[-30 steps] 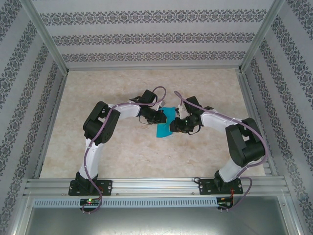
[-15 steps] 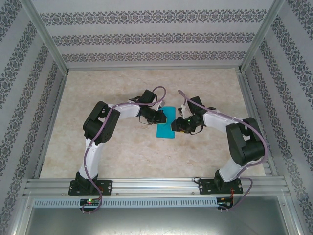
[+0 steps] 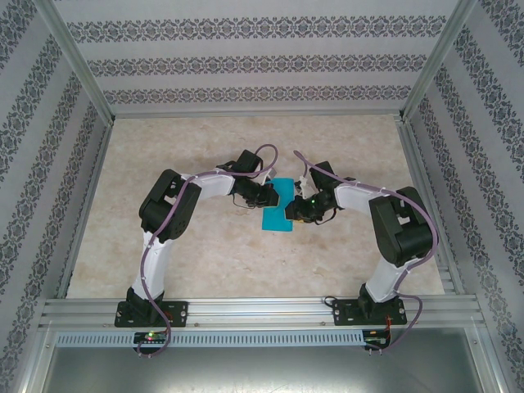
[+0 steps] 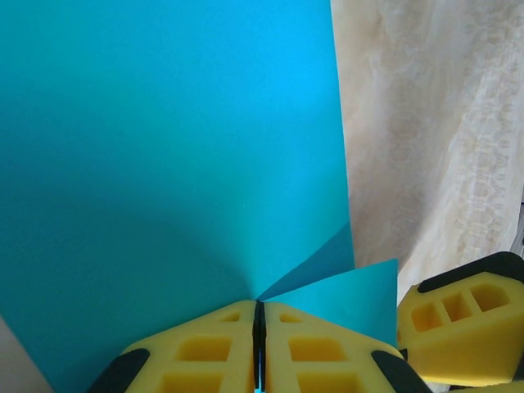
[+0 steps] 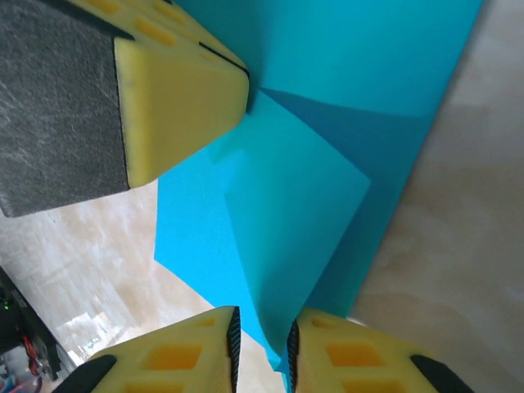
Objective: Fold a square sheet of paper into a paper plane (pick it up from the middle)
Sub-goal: Fold the triangle a second time at the center of the table.
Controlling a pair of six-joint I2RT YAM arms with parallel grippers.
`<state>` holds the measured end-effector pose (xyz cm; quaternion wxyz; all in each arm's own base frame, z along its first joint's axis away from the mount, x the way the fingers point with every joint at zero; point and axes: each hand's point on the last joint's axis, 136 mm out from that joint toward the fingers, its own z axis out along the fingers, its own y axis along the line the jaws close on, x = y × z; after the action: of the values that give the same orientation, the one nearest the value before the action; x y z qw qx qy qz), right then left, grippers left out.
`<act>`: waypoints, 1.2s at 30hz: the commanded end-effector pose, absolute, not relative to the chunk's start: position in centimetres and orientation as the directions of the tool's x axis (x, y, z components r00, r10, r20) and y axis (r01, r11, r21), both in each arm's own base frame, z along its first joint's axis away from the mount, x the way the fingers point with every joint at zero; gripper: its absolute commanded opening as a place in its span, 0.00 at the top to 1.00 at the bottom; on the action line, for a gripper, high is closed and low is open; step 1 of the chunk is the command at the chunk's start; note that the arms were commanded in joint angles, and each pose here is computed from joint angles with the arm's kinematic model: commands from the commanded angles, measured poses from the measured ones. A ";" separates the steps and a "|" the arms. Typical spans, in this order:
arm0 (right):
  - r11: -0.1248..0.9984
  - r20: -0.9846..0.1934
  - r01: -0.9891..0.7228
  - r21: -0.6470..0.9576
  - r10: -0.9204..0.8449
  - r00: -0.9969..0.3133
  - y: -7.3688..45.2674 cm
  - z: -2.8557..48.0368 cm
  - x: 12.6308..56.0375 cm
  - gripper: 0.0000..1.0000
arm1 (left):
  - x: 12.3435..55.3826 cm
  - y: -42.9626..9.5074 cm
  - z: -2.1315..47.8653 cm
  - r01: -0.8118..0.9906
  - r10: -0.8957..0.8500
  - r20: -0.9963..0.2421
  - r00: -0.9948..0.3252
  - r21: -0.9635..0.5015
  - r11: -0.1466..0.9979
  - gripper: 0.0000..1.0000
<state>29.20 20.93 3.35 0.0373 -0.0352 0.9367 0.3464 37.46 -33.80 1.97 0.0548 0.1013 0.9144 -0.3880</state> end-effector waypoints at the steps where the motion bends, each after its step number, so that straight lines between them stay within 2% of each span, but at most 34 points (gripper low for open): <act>1: 0.746 -0.113 -0.123 0.654 -0.065 -0.992 21.4 3.6 29.6 0.82 | 35.0 -29.4 -5.8 0.117 0.131 -0.015 -0.991 -0.549 0.828 0.87; 5: 0.765 -0.118 -0.125 0.632 -0.064 -0.991 20.9 3.5 29.7 0.91 | 34.9 -29.4 -5.8 0.119 0.133 -0.014 -0.991 -0.550 0.827 0.87; 9: 0.786 -0.123 -0.126 0.606 -0.065 -0.990 20.3 3.1 29.8 0.94 | 35.0 -29.4 -5.7 0.120 0.133 -0.015 -0.991 -0.551 0.826 0.87; 36: 0.836 -0.120 -0.119 0.536 -0.065 -0.991 18.9 1.3 30.8 0.96 | 34.9 -29.5 -6.3 0.114 0.135 -0.004 -0.991 -0.555 0.824 0.87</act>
<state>30.15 19.67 1.70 0.0443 -0.0462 0.9515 0.3009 37.46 -33.87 1.94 0.0507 0.1013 0.9131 -0.3916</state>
